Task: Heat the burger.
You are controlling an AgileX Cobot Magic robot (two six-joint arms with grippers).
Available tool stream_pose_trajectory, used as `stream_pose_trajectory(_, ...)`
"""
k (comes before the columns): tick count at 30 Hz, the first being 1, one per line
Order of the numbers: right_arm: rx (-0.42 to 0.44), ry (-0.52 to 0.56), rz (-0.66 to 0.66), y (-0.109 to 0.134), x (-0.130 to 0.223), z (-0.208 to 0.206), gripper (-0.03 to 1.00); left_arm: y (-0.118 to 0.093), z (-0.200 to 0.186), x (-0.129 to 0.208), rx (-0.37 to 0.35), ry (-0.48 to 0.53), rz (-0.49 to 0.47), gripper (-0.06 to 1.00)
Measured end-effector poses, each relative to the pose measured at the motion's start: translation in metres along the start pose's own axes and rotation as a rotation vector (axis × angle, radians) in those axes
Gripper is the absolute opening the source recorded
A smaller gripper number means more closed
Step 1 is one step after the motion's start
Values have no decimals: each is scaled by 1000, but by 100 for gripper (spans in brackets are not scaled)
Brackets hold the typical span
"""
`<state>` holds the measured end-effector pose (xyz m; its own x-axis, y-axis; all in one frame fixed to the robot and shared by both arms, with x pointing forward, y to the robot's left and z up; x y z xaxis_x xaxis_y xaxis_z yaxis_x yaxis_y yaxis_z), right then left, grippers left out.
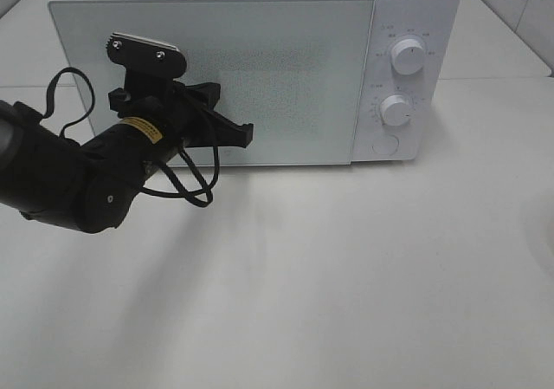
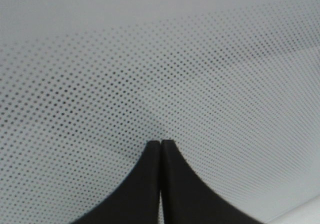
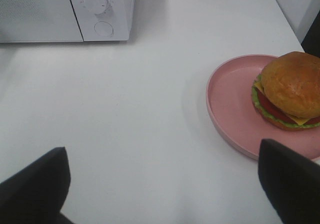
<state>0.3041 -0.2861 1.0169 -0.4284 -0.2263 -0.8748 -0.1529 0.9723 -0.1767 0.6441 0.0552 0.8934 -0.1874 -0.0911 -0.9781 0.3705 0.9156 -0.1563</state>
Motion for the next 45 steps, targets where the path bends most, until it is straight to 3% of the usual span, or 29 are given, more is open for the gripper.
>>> stream_pose_trajectory(14,0,0,0,0,0,0,99,-33,16,0,66,55,0,0)
stream_pose_trajectory(21,0,0,0,0,0,0,99,-43,16,-3,53,40,-26,0)
stream_pose_trajectory(27,0,0,0,0,0,0,99,-66,8,-21,11,-19,12,0)
stream_pose_trajectory(31,0,0,0,0,0,0,99,-81,-1,-29,26,-8,50,0)
stream_pose_trajectory(33,0,0,0,0,0,0,99,-94,-8,-32,59,32,59,0)
stream_pose_trajectory(37,0,0,0,0,0,0,99,-101,-14,-35,88,93,44,0)
stream_pose_trajectory(42,0,0,0,0,0,0,99,-111,-27,-29,150,241,25,0)
stream_pose_trajectory(44,0,0,0,0,0,0,99,-121,-44,-25,211,370,17,0)
stream_pose_trajectory(45,0,0,0,0,0,0,99,-121,-44,-25,211,370,17,0)
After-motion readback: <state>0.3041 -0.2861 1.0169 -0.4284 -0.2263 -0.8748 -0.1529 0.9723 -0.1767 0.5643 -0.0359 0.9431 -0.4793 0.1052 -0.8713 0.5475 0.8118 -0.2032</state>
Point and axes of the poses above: a point on each arm's last joint axis where the gripper is mounted, z pointing out along that axis toward the gripper, y along the wrist's bending axis when the last joint is at zero, x = y × z, the point moved 8 cm from there along z, pointing out along that axis toward the gripper, and after that the axes turned 12 degrees about -z, right-handed, at the moved point
